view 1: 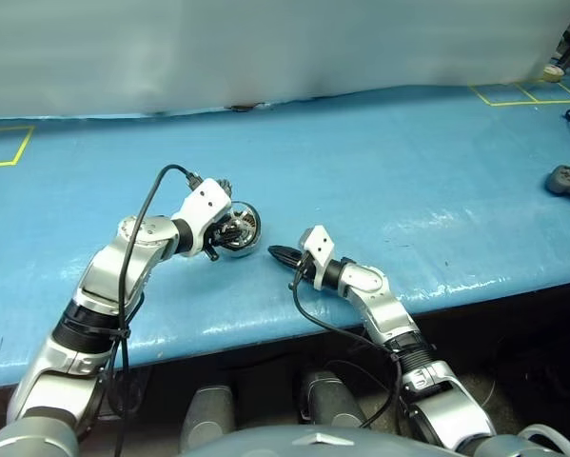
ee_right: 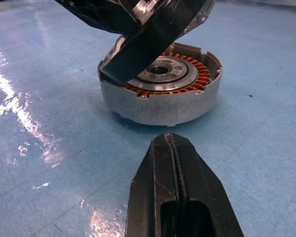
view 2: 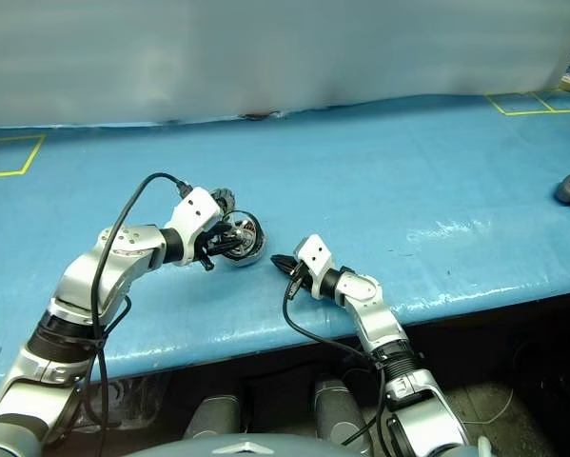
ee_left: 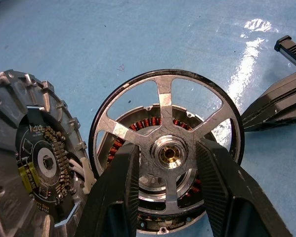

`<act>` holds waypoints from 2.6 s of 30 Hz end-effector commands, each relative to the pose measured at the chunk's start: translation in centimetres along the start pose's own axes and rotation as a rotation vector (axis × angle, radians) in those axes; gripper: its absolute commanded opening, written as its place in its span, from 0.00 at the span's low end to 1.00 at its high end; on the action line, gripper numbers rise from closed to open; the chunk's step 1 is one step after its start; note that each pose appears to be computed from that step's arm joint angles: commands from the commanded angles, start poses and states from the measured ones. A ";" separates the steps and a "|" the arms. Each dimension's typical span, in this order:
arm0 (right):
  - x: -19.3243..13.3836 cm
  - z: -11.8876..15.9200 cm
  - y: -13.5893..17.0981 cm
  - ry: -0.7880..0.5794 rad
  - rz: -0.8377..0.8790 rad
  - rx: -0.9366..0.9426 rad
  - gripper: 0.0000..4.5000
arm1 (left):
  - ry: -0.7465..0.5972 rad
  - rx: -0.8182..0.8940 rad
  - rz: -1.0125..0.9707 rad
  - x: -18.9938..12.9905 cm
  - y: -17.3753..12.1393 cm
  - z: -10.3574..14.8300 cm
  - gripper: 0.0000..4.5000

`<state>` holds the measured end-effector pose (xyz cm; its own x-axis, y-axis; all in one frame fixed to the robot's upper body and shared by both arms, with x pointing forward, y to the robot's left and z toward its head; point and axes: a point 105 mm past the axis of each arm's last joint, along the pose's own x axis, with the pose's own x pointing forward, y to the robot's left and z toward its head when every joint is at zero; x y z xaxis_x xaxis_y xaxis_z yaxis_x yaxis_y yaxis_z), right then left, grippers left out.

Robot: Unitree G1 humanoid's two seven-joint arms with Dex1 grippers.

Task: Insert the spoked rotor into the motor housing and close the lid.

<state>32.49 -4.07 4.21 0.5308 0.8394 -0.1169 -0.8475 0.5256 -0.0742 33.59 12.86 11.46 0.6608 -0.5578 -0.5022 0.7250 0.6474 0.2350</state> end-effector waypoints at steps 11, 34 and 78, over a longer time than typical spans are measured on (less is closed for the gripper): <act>0.3 1.5 -0.3 -0.048 0.000 -0.037 0.00 | 0.017 0.030 0.022 -0.5 0.8 0.3 0.32; 0.4 1.4 -0.2 -0.046 0.003 -0.037 0.00 | 0.048 0.041 -0.029 -0.7 0.4 0.1 0.32; 0.4 1.3 -0.1 -0.047 -0.008 -0.036 0.00 | 0.149 0.083 -0.066 -0.1 1.0 -0.6 0.32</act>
<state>32.58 -3.68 4.10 0.5300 0.8393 -0.1213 -0.8480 0.5239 -0.0805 33.98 13.78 11.22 0.5799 -0.5206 -0.6266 0.7817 0.5721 0.2482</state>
